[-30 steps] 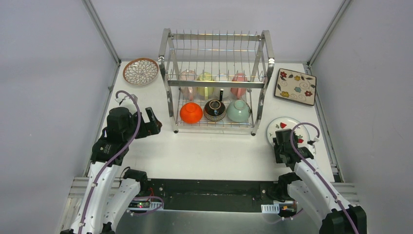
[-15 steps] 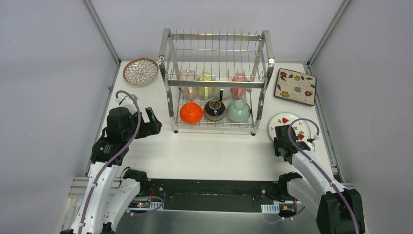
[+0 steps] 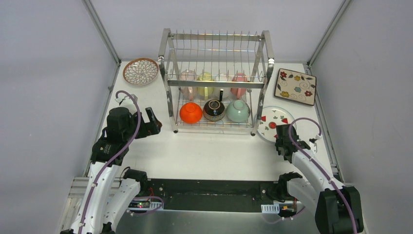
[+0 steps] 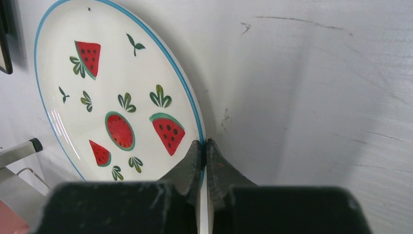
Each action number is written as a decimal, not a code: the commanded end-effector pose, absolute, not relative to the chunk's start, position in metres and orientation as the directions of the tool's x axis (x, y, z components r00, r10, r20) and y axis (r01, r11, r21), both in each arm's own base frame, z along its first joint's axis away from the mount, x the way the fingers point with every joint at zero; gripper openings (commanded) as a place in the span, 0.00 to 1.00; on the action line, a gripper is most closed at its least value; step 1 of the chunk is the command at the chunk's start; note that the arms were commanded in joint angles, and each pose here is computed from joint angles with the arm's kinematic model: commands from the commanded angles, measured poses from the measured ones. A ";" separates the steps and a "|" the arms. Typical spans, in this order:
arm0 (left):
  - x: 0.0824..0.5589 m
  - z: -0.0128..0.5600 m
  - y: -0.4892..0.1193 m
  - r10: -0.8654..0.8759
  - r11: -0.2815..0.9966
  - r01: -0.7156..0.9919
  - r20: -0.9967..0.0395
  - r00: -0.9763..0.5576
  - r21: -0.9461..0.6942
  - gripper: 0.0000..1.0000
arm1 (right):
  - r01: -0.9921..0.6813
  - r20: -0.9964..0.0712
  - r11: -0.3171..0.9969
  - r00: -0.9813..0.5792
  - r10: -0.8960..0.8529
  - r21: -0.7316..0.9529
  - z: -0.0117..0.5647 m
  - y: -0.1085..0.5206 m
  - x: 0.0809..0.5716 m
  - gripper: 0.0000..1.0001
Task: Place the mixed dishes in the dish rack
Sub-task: Pick up the plate at the center of the board.
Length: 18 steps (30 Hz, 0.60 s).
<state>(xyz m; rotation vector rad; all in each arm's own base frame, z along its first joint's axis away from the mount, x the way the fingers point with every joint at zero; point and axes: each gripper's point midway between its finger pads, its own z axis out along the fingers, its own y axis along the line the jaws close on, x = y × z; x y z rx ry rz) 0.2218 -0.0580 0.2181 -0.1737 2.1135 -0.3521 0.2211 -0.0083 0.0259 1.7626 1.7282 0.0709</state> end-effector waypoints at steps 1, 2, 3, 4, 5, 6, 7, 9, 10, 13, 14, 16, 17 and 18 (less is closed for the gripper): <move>0.223 0.222 -0.059 -0.269 0.945 0.019 -0.811 -0.520 -0.326 0.96 | 0.903 -0.440 0.118 0.084 0.894 0.413 0.019 -0.015 0.203 0.00; 0.223 0.222 -0.059 -0.269 0.945 0.019 -0.811 -0.519 -0.326 0.96 | 0.901 -0.442 0.120 0.086 0.893 0.417 0.020 -0.016 0.204 0.00; 0.223 0.222 -0.059 -0.269 0.945 0.019 -0.811 -0.520 -0.326 0.96 | 0.899 -0.441 0.122 0.085 0.893 0.421 0.021 -0.016 0.204 0.05; 0.223 0.222 -0.059 -0.269 0.945 0.019 -0.811 -0.520 -0.326 0.96 | 0.898 -0.438 0.122 0.085 0.895 0.423 0.021 -0.016 0.204 0.11; 0.223 0.221 -0.060 -0.269 0.945 0.019 -0.810 -0.521 -0.326 0.96 | 0.896 -0.430 0.121 0.084 0.899 0.427 0.022 -0.014 0.204 0.17; 0.223 0.221 -0.060 -0.268 0.945 0.019 -0.809 -0.523 -0.326 0.96 | 0.894 -0.420 0.119 0.081 0.904 0.431 0.022 -0.012 0.205 0.21; 0.223 0.222 -0.060 -0.269 0.945 0.020 -0.810 -0.521 -0.326 0.96 | 0.892 -0.406 0.118 0.079 0.911 0.437 0.022 -0.010 0.206 0.25; 0.223 0.221 -0.060 -0.268 0.945 0.019 -0.810 -0.521 -0.326 0.96 | 0.884 -0.387 0.113 0.081 0.918 0.454 0.022 -0.007 0.208 0.27; 0.223 0.221 -0.060 -0.269 0.945 0.020 -0.809 -0.523 -0.327 0.96 | 0.880 -0.382 0.110 0.085 0.920 0.462 0.022 -0.006 0.209 0.27; 0.224 0.220 -0.061 -0.270 0.944 0.020 -0.806 -0.527 -0.329 0.96 | 0.883 -0.378 0.093 0.100 0.921 0.460 0.022 -0.008 0.211 0.30; 0.224 0.221 -0.061 -0.269 0.944 0.022 -0.805 -0.528 -0.329 0.96 | 0.888 -0.379 0.090 0.099 0.920 0.450 0.020 -0.009 0.212 0.31; 0.225 0.220 -0.062 -0.268 0.943 0.026 -0.804 -0.531 -0.332 0.96 | 0.889 -0.371 0.081 0.104 0.923 0.450 0.020 -0.010 0.216 0.34; 0.225 0.220 -0.063 -0.268 0.942 0.027 -0.802 -0.533 -0.333 0.96 | 0.886 -0.360 0.076 0.106 0.927 0.458 0.019 -0.009 0.219 0.34; 0.226 0.220 -0.063 -0.268 0.942 0.028 -0.803 -0.533 -0.333 0.96 | 0.880 -0.344 0.072 0.107 0.933 0.469 0.017 -0.008 0.223 0.35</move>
